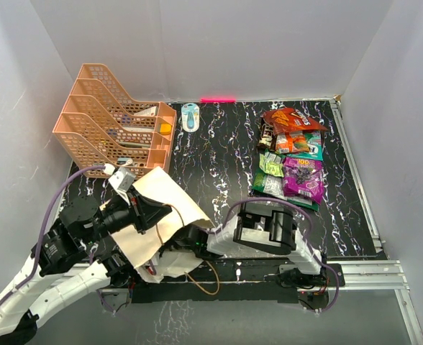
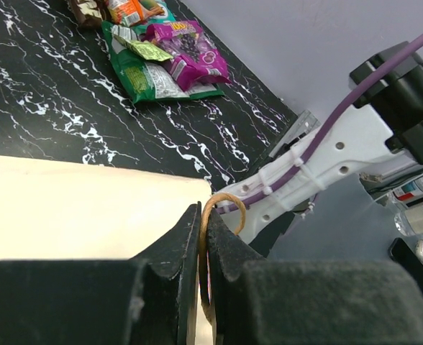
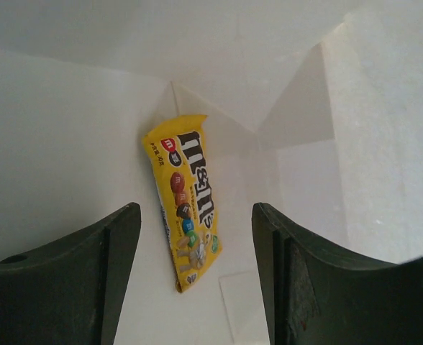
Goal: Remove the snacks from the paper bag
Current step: Take out the snack from the paper bag.
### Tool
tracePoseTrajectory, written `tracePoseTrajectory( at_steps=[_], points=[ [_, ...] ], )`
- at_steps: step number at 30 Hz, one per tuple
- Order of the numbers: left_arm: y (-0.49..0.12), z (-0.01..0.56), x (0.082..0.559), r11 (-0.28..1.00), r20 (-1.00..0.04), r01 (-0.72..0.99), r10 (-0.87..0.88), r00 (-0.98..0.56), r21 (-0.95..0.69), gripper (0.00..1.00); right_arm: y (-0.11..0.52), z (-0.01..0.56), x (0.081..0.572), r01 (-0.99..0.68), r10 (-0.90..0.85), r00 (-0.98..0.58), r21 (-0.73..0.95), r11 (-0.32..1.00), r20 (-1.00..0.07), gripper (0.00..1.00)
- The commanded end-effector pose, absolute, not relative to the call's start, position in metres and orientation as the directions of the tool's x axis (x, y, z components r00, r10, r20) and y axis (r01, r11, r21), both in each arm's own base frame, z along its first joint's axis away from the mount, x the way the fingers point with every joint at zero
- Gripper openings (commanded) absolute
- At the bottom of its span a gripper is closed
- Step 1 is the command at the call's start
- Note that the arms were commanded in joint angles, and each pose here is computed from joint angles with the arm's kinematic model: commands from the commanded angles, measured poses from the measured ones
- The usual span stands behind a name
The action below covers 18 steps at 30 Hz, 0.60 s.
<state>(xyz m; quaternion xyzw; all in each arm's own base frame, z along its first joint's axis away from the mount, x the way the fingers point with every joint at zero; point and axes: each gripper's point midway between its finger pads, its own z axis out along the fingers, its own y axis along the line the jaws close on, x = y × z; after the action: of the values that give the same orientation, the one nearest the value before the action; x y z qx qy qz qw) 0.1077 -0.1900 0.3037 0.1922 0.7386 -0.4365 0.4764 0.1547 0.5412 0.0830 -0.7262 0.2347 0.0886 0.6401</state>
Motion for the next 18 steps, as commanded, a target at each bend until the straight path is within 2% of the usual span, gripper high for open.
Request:
tracePoseTrajectory(
  at_steps=[1, 12, 18],
  points=[
    [-0.198, 0.326, 0.102, 0.483, -0.885, 0.75, -0.138, -0.444, -0.451, 0.05, 0.56, 0.086, 0.172, -0.434, -0.219, 0.884, -0.899, -0.061, -0.412, 0.66],
    [-0.212, 0.328, 0.097, 0.421, -0.874, 0.772, -0.128, -0.469, -0.476, 0.06, 0.596, 0.074, 0.213, -0.462, -0.256, 0.86, -0.887, -0.02, -0.442, 0.69],
    [-0.208, 0.326, 0.094, 0.42, -0.868, 0.766, -0.137, -0.477, -0.487, 0.06, 0.611, 0.084, 0.239, -0.458, -0.295, 0.843, -0.888, 0.044, -0.449, 0.59]
  ],
)
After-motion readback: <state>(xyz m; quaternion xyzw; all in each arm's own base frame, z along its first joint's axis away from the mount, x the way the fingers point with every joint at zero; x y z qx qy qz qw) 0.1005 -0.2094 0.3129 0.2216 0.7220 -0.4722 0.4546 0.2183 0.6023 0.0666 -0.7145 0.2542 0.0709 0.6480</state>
